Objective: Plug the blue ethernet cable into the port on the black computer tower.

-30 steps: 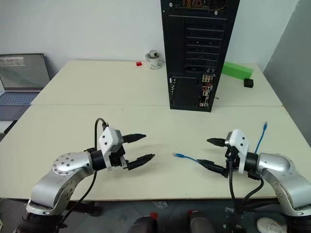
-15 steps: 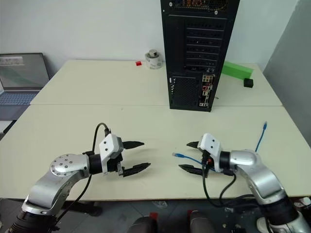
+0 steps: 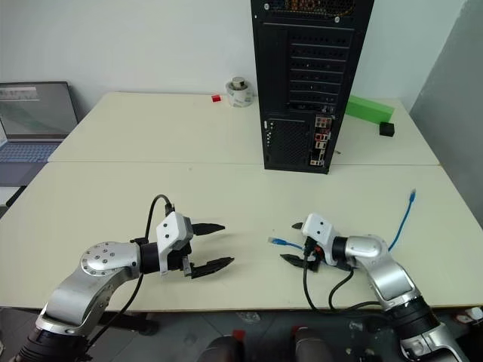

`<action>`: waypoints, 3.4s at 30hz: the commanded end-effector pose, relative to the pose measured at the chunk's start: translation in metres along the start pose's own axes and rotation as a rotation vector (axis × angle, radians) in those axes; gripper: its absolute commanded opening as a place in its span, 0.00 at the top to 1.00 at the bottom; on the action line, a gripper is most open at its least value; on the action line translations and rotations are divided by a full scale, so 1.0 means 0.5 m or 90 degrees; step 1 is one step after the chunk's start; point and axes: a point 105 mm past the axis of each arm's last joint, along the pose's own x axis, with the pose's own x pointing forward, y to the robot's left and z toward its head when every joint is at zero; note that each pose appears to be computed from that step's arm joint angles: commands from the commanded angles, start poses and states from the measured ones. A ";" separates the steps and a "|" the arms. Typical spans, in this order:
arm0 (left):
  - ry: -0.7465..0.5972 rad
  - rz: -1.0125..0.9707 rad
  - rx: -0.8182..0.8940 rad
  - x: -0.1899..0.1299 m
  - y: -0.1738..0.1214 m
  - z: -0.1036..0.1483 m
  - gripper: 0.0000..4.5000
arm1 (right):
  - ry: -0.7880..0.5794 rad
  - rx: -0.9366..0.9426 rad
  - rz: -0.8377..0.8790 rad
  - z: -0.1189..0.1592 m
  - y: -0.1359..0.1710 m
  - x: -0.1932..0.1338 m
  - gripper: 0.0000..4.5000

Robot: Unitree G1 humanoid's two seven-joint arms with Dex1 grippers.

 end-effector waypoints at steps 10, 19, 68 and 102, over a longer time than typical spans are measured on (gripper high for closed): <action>-0.018 -0.022 0.032 0.011 -0.009 0.025 0.00 | 0.003 -0.051 0.007 0.011 -0.002 0.012 0.75; -0.034 -0.034 0.038 0.049 -0.008 0.027 0.00 | -0.027 -0.070 0.047 0.050 0.006 0.009 0.99; -0.024 -0.149 0.135 0.102 -0.005 0.013 1.00 | -0.041 -0.169 0.122 0.131 0.035 0.015 0.99; -0.055 -0.154 0.117 0.099 -0.009 0.028 0.48 | -0.050 -0.177 0.121 0.143 0.031 0.014 1.00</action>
